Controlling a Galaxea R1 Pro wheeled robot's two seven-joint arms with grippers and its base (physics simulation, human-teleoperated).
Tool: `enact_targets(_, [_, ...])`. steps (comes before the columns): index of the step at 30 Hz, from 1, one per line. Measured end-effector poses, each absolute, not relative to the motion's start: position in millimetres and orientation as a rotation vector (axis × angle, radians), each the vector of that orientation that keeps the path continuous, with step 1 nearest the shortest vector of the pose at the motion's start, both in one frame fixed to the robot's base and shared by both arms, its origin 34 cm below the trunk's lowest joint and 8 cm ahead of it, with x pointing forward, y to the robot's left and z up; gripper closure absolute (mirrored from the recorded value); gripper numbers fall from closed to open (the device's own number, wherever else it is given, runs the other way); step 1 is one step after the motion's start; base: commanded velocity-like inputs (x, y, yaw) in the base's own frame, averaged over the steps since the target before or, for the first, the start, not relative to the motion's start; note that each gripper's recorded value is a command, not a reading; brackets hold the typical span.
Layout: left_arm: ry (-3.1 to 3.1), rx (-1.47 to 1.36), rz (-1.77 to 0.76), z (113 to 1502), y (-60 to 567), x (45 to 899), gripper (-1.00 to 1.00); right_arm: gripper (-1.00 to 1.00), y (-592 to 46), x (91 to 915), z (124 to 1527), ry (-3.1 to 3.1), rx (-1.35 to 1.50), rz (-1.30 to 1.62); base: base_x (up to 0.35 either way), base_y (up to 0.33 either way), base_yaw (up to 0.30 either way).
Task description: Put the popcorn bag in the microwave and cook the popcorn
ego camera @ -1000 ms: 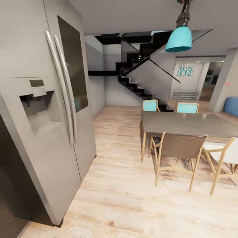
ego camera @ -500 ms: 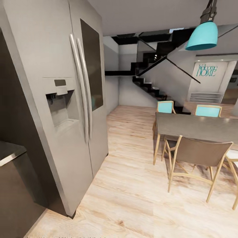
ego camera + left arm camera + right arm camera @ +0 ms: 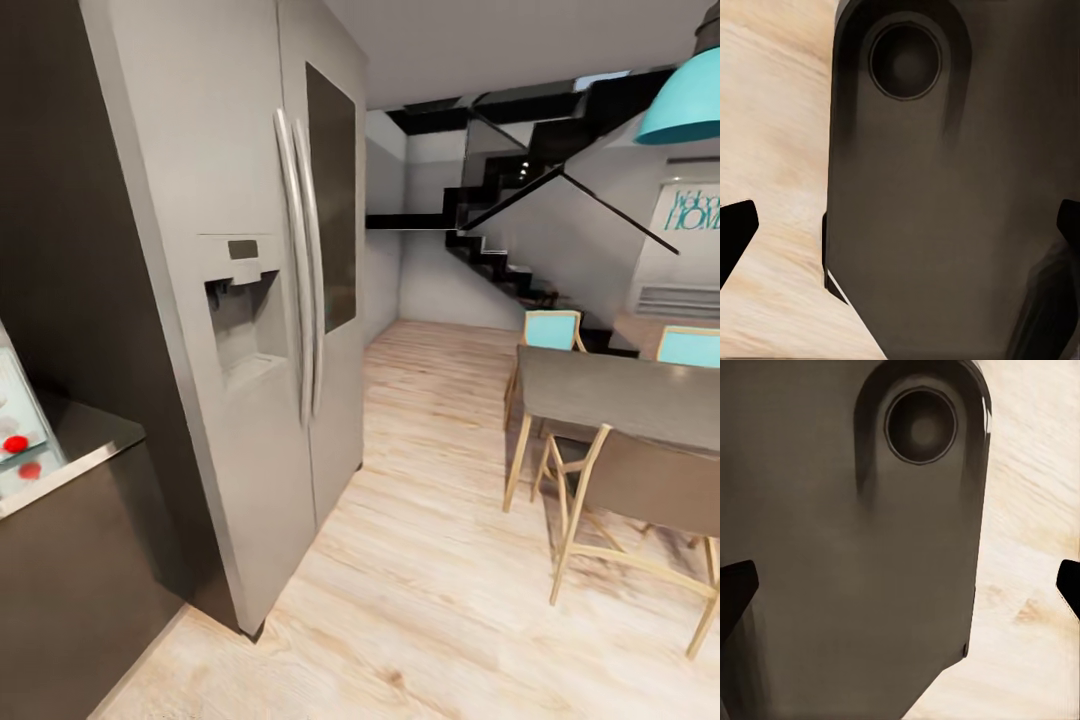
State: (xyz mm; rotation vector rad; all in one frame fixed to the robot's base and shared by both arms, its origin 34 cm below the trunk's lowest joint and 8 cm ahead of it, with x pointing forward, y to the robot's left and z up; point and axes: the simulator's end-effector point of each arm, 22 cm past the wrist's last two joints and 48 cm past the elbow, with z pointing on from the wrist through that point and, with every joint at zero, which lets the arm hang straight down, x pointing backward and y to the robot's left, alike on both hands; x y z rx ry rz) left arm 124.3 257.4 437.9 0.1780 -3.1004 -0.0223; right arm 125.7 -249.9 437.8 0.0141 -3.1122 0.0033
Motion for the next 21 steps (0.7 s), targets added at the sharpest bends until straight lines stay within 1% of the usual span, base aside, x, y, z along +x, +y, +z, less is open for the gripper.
enact_targets(6, [-3.104,0.174,-0.023,438,257,126,-1.00,-1.00,-250,126,438,-3.112,0.000,0.004,0.000,0.000,0.277])
enact_targets(11, [-3.149,0.180,-0.017,438,256,148,-1.00,-1.00,-250,126,438,-3.112,0.000,0.004,0.000,0.000,0.277])
enact_targets(21, [-3.155,0.183,-0.016,438,256,150,-1.00,-1.00,-250,126,438,-3.112,0.011,0.003,0.000,0.000,0.277])
